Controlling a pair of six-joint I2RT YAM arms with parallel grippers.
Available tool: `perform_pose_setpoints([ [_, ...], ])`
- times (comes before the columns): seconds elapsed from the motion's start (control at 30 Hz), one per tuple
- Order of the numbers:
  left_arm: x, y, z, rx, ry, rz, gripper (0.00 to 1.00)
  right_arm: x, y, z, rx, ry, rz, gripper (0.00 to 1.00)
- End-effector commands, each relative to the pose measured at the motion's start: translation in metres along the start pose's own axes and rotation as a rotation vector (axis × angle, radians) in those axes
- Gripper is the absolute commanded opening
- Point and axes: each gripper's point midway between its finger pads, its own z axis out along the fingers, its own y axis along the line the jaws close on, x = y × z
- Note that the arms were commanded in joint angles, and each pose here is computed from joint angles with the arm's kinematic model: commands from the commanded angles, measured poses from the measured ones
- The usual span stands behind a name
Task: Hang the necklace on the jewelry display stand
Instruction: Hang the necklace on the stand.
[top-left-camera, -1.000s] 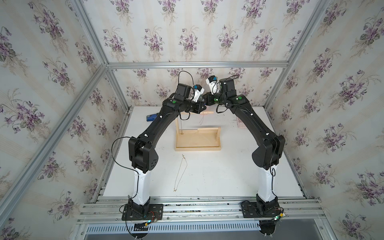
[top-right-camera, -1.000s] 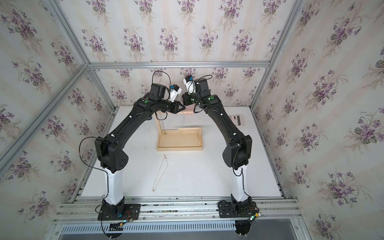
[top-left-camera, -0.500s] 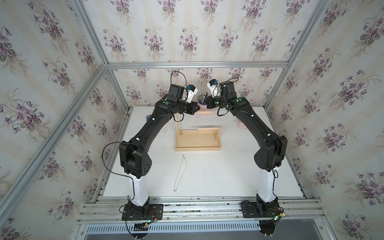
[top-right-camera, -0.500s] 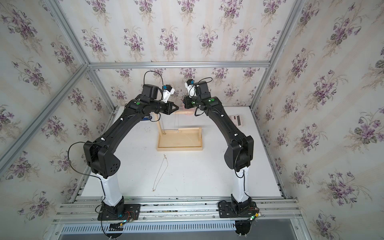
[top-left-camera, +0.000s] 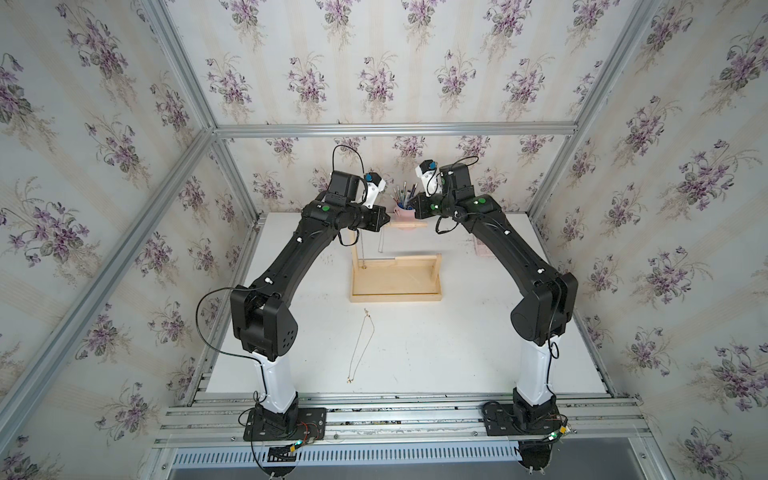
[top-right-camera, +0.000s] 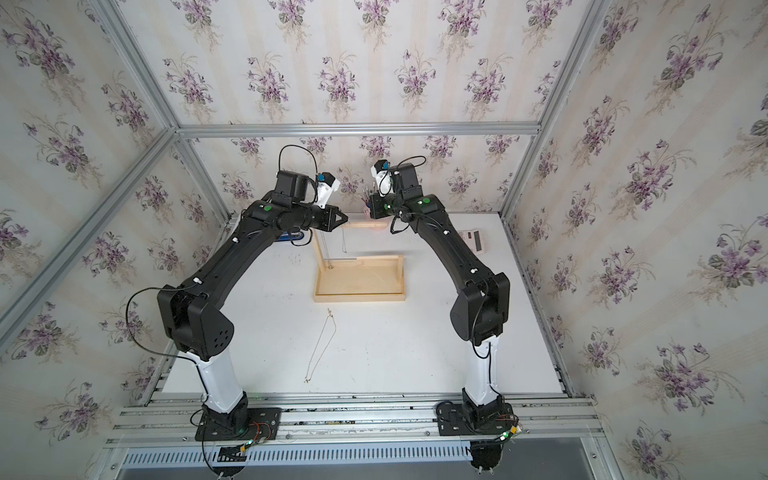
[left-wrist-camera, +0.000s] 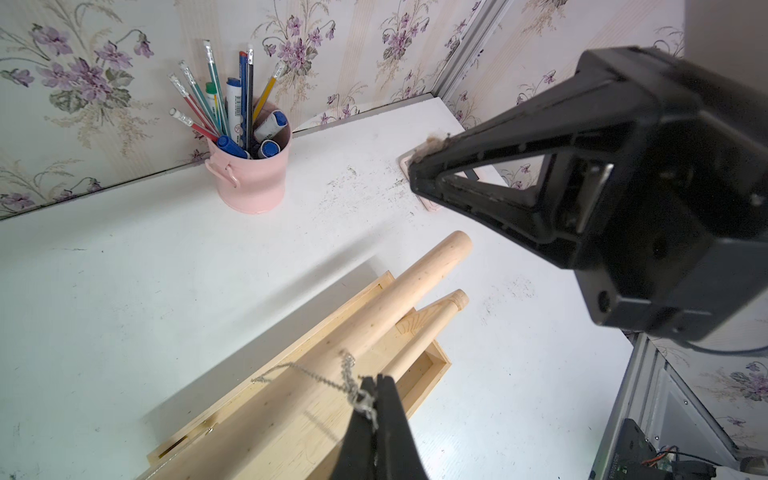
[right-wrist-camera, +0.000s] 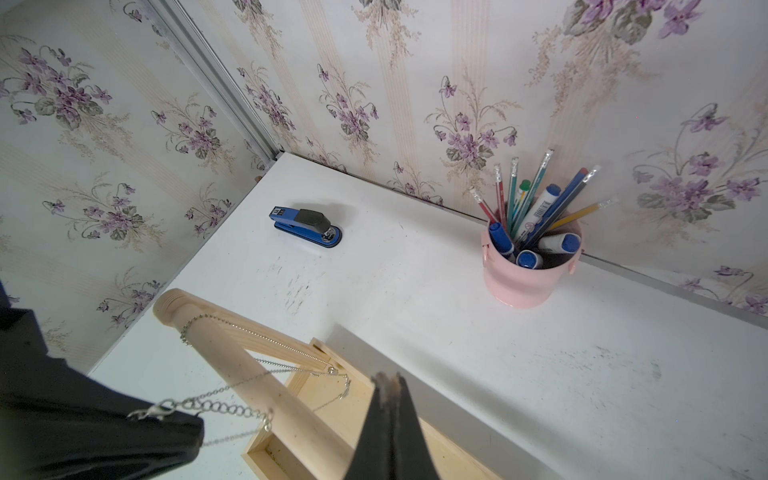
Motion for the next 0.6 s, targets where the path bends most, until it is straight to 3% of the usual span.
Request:
perform_pose_setpoints([
  [0.0,0.002,0.004,0.001,-0.013,0.006,0.003,0.03,-0.005,0.001,-0.004,0.004,-0.016,-0.003,0.0],
  [0.57,0.006,0.023,0.004,-0.066,0.02,-0.018,0.04,0.003,-0.003,0.0,0.019,-0.004,-0.005,0.0],
])
